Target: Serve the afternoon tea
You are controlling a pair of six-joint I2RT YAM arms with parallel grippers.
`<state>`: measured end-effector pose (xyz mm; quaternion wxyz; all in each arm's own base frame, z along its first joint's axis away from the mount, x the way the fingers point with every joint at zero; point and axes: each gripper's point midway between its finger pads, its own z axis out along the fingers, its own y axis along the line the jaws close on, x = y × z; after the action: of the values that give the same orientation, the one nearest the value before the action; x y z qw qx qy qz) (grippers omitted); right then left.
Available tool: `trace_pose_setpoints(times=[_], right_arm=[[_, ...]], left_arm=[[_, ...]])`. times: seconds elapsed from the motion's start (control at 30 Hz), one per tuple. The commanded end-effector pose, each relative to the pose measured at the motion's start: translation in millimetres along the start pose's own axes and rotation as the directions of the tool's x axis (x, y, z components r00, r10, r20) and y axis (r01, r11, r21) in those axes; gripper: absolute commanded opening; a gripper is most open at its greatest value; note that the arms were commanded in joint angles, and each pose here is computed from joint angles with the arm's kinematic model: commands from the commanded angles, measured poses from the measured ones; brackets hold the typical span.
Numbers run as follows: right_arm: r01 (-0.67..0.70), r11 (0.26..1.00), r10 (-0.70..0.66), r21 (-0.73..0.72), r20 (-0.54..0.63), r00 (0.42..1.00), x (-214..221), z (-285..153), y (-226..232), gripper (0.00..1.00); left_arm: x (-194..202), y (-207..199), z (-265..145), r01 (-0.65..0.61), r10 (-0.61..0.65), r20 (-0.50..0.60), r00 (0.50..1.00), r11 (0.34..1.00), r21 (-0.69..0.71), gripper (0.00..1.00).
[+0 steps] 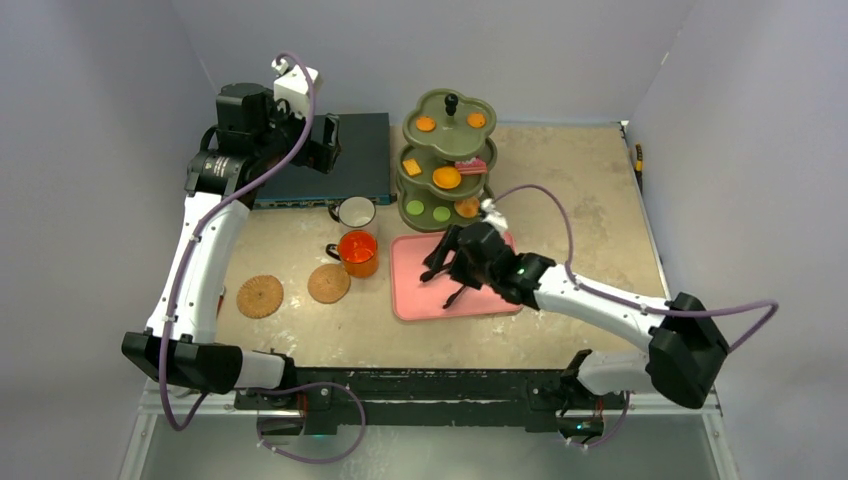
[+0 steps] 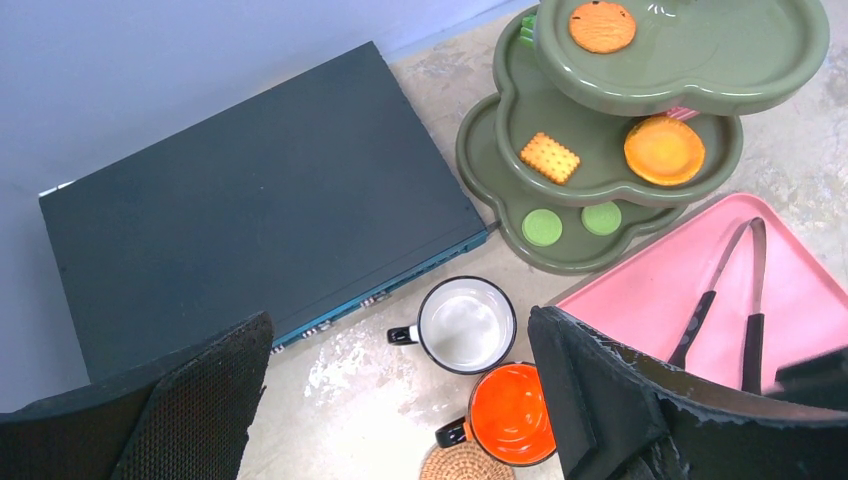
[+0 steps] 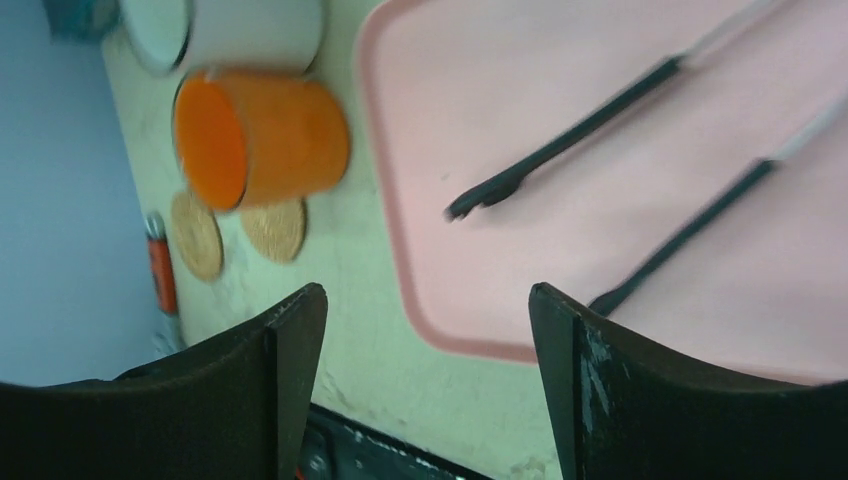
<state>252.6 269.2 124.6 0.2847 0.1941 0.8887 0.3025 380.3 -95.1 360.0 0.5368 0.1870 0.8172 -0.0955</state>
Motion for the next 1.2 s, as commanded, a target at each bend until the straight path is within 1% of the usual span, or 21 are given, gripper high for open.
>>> trace_pose_setpoints(times=[0.0,0.1,0.2,0.3,0.4,0.43,0.6,0.7,0.8,1.0,1.17], right_arm=[[0.394,0.919,-0.388,-0.027,0.126,0.913,23.3,-10.7,43.5,0.74],[0.539,0.842,-0.531,-0.016,0.144,0.835,46.6,-4.9,60.0,0.68],[0.617,0.787,-0.609,-0.013,0.143,0.78,63.2,9.6,71.0,0.61],[0.663,0.749,-0.657,0.007,0.139,0.741,75.2,27.9,75.5,0.57],[0.706,0.708,-0.702,0.02,0.128,0.7,84.9,49.0,76.2,0.56],[0.711,0.703,-0.706,0.021,0.139,0.695,86.3,55.6,79.1,0.56],[0.745,0.663,-0.746,0.077,0.147,0.649,88.4,81.1,77.6,0.56],[0.758,0.646,-0.762,0.089,0.129,0.634,92.7,90.1,73.8,0.52],[0.765,0.635,-0.772,0.11,0.112,0.625,95.3,96.7,64.8,0.45],[0.752,0.644,-0.765,0.144,0.08,0.64,99.7,102.3,40.8,0.29],[0.734,0.657,-0.751,0.174,0.069,0.656,95.6,98.6,21.6,0.23]], left_arm=[[-17.0,4.1,-12.8,-0.015,0.016,0.053,0.998,1.0,-0.02,0.99],[-10.9,3.6,-10.4,-0.002,0.003,0.035,0.999,1.0,-0.018,0.99],[-2.1,2.0,-6.1,0.02,-0.02,0.008,1.0,1.0,-0.011,0.99],[5.5,-0.3,-3.2,0.046,-0.046,-0.015,0.999,0.999,-0.001,0.99],[17.0,-3.1,1.0,0.073,-0.073,-0.048,0.996,0.997,0.011,0.99],[19.7,-3.1,1.8,0.076,-0.075,-0.057,0.996,0.997,0.01,0.99],[17.8,0.9,-0.4,0.067,-0.067,-0.055,0.996,0.998,-0.009,0.99],[16.7,2.0,-0.4,0.063,-0.064,-0.053,0.997,0.998,-0.015,0.99],[17.6,3.0,0.1,0.06,-0.061,-0.056,0.997,0.998,-0.019,0.99],[21.8,4.6,3.8,0.056,-0.057,-0.066,0.996,0.998,-0.024,0.99],[23.5,6.2,6.4,0.052,-0.054,-0.072,0.996,0.998,-0.028,0.99]])
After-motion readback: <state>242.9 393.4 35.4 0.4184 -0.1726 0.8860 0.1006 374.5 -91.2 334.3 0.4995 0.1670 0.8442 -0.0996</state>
